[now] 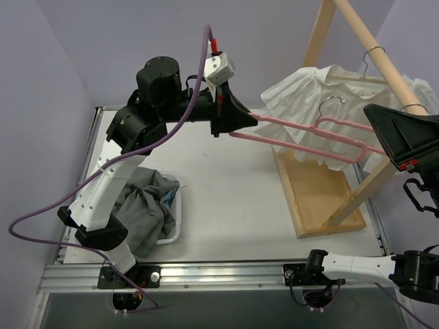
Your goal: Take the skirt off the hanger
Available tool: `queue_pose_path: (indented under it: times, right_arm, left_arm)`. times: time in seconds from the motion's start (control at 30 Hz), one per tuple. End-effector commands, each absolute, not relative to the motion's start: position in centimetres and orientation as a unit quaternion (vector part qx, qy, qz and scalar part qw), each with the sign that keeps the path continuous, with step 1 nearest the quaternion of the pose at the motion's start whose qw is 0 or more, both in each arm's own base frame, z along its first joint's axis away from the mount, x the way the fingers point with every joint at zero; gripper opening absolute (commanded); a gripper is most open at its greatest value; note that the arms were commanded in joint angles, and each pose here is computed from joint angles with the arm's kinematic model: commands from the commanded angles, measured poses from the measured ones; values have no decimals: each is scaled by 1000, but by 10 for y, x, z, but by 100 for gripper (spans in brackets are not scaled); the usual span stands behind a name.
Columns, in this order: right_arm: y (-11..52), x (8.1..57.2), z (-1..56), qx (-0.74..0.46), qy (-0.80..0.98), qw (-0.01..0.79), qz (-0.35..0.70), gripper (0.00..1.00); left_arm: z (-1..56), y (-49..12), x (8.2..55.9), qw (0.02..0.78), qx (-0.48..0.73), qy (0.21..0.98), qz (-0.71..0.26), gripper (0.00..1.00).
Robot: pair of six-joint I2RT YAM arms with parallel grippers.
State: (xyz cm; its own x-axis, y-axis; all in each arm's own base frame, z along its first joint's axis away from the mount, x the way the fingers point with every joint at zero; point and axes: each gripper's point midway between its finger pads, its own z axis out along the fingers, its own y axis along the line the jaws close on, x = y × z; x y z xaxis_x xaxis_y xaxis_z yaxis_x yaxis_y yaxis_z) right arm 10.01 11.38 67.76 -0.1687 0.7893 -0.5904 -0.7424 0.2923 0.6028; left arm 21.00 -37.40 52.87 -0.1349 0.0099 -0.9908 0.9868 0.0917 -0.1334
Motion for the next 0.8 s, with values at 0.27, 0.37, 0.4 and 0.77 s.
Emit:
queue_pose_path:
  times: [0.27,0.37,0.4,0.77]
  right_arm:
    - [99,95,692,39,448,654,608,0]
    - [99,95,694,39,446,654,610,0]
    - [99,95,695,39,446,654,610,0]
    - [94,92,698,40,443,652,614,0]
  left_arm:
    - [554,-400,200,503,460,501,-533,2]
    - [558,-415,199,514,460,485,-539,2]
    - [560,-419,193,515,460,480,-541,2]
    - [584,-454,180,574,444,435,-533,2]
